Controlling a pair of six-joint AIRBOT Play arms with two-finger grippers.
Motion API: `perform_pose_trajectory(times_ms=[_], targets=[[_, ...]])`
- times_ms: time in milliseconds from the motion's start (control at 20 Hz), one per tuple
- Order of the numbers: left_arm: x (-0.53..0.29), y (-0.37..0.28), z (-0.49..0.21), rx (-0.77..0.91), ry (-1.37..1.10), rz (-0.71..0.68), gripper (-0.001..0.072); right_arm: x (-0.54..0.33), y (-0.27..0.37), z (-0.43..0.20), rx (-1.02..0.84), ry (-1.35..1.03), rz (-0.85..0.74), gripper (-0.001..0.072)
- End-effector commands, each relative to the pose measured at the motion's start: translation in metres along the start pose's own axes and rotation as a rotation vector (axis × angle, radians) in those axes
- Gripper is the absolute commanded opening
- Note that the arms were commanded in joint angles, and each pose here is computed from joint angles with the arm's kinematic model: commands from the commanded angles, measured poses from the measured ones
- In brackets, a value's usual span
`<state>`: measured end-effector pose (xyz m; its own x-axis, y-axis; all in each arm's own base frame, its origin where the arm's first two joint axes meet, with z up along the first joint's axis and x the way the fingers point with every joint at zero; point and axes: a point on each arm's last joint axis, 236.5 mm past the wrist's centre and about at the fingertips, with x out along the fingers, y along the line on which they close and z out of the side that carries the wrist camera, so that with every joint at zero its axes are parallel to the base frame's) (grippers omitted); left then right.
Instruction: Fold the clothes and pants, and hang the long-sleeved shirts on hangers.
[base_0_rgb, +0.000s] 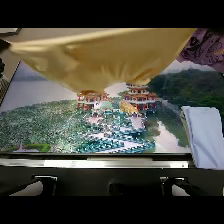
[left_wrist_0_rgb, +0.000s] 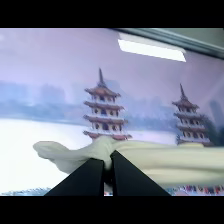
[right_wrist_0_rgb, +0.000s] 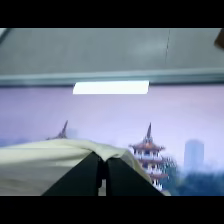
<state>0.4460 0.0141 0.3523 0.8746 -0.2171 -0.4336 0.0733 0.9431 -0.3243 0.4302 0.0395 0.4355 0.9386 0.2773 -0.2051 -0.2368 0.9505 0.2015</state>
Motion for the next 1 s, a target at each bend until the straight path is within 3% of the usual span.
perform_pose_trajectory(times_ms=[0, 250, 450, 600, 750, 950], targets=[[-0.111, -0.004, 0.039, 0.038, -0.186, 0.203, 0.0013, -0.121, 0.036, 0.066, -0.110, -0.246, -0.075, 0.0028], [-0.199, -0.038, 0.011, 0.059, -0.291, 0.204, 0.0014, -0.230, 0.063, 0.078, -0.130, -0.390, -0.137, 0.0027], [-0.215, -0.044, 0.009, 0.046, -0.320, 0.203, 0.0014, -0.208, 0.053, 0.062, -0.064, -0.301, -0.139, 0.0027], [-0.167, -0.037, -0.008, 0.055, -0.159, 0.159, 0.0014, -0.130, 0.016, 0.010, 0.010, -0.021, -0.167, 0.0028], [-0.080, -0.017, -0.052, 0.032, 0.131, 0.092, 0.0014, -0.033, -0.034, -0.084, 0.114, 0.346, -0.199, 0.0028], [0.065, 0.037, -0.145, 0.044, 0.496, 0.156, 0.0015, 0.071, -0.088, -0.209, 0.213, 0.683, -0.216, 0.0028]])
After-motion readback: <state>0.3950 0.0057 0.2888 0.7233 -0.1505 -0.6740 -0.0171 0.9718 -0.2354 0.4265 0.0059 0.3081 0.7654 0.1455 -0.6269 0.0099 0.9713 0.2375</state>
